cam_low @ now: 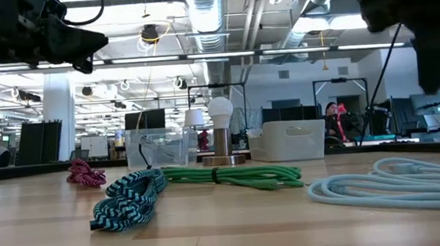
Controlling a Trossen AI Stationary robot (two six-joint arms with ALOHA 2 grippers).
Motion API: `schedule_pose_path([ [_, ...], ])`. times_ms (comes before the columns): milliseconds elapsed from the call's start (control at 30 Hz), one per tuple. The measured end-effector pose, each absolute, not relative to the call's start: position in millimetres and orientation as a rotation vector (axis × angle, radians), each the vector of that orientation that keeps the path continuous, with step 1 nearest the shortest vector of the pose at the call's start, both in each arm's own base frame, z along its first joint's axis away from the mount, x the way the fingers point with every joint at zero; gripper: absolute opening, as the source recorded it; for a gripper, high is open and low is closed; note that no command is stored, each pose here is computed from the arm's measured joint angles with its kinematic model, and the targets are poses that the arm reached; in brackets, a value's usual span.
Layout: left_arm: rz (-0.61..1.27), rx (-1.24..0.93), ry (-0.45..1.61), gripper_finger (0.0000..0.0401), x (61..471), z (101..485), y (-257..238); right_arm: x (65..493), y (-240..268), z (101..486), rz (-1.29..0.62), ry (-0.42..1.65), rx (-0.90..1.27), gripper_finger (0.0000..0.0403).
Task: Pick & Place USB Port
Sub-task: Put the right light blue charger cable into the gray bin
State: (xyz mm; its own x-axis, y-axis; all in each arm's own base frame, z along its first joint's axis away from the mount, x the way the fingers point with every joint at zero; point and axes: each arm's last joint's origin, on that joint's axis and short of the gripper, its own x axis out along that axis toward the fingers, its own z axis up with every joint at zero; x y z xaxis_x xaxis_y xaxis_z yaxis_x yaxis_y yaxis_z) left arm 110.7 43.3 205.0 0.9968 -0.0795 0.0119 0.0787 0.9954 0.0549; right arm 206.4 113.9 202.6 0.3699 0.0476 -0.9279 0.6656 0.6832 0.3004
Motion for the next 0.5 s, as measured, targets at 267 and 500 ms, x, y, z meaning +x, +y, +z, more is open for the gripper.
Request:
schedule_pose_path([
  [267, -0.079, 0.054, -0.014, 0.0047, 110.8, 205.0, 43.3, 240.5, 137.6, 171.9, -0.39, 1.147, 0.904, 0.0082],
  [500, -0.079, 0.054, -0.014, 0.0045, 110.8, 205.0, 43.3, 263.4, 150.6, 177.5, -0.424, 1.186, 0.881, 0.0082],
])
